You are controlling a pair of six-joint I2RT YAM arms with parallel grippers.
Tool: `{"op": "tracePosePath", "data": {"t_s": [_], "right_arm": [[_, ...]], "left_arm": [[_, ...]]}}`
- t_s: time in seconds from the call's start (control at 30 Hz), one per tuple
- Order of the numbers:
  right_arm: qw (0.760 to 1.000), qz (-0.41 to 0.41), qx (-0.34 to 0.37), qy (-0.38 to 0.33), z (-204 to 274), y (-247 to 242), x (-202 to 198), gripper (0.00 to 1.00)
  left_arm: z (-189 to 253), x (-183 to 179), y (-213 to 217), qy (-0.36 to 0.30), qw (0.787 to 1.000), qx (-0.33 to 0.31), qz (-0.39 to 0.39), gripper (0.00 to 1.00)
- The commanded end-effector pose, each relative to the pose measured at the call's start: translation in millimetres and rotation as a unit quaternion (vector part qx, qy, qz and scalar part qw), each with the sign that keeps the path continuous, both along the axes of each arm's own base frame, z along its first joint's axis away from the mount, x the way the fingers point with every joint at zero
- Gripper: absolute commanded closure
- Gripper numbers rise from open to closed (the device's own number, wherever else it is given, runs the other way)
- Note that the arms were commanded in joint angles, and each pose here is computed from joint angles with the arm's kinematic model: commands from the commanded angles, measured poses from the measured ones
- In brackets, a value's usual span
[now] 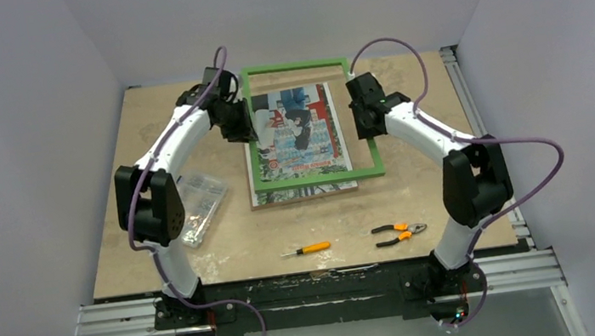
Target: Take the photo out of the frame
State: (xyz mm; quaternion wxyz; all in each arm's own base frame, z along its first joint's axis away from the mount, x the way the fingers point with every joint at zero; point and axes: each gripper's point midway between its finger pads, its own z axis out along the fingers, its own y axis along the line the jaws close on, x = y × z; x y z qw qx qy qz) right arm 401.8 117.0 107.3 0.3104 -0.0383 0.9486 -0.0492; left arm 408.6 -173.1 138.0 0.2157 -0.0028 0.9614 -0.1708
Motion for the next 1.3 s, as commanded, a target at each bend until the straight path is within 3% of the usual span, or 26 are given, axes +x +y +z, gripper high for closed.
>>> {"op": "tracePosePath", "data": {"t_s": [0.0,0.17,0.37,0.53,0.7,1.03,1.27], "right_arm": [[0.991,-0.090,-0.046,-0.086,41.6,-44.0,11.4,1.00],[0.973,-0.171,-0.129,-0.088,35.8,-98.6,3.5,1.00],[0.966,-0.194,-0.165,-0.050,14.3,-153.4,4.4,1.00],[0.949,-0.211,-0.226,-0.054,4.3,-204.7,-0.6,1.00],[0.942,-0.232,-0.240,-0.030,-10.1,-244.4,0.0,1.00],[0.942,-0.227,-0.249,-0.011,-26.2,-272.4,27.7,1.00],[0.948,-0.217,-0.233,0.007,-38.2,-267.9,39.6,1.00]], "left_arm": [[35.2,-5.3,-78.8,-0.026,0.991,-0.120,-0.050,1.00],[45.6,-2.4,-159.4,-0.021,0.977,-0.200,-0.073,1.00],[43.9,-12.8,-255.6,-0.009,0.963,-0.245,-0.114,1.00],[14.6,-9.4,-308.3,-0.011,0.960,-0.248,-0.127,1.00],[4.6,-27.0,-358.4,-0.004,0.950,-0.277,-0.142,1.00],[-7.2,-37.4,-388.5,-0.002,0.945,-0.296,-0.137,1.00],[-4.0,-33.9,-376.7,-0.016,0.951,-0.274,-0.140,0.88]]}}
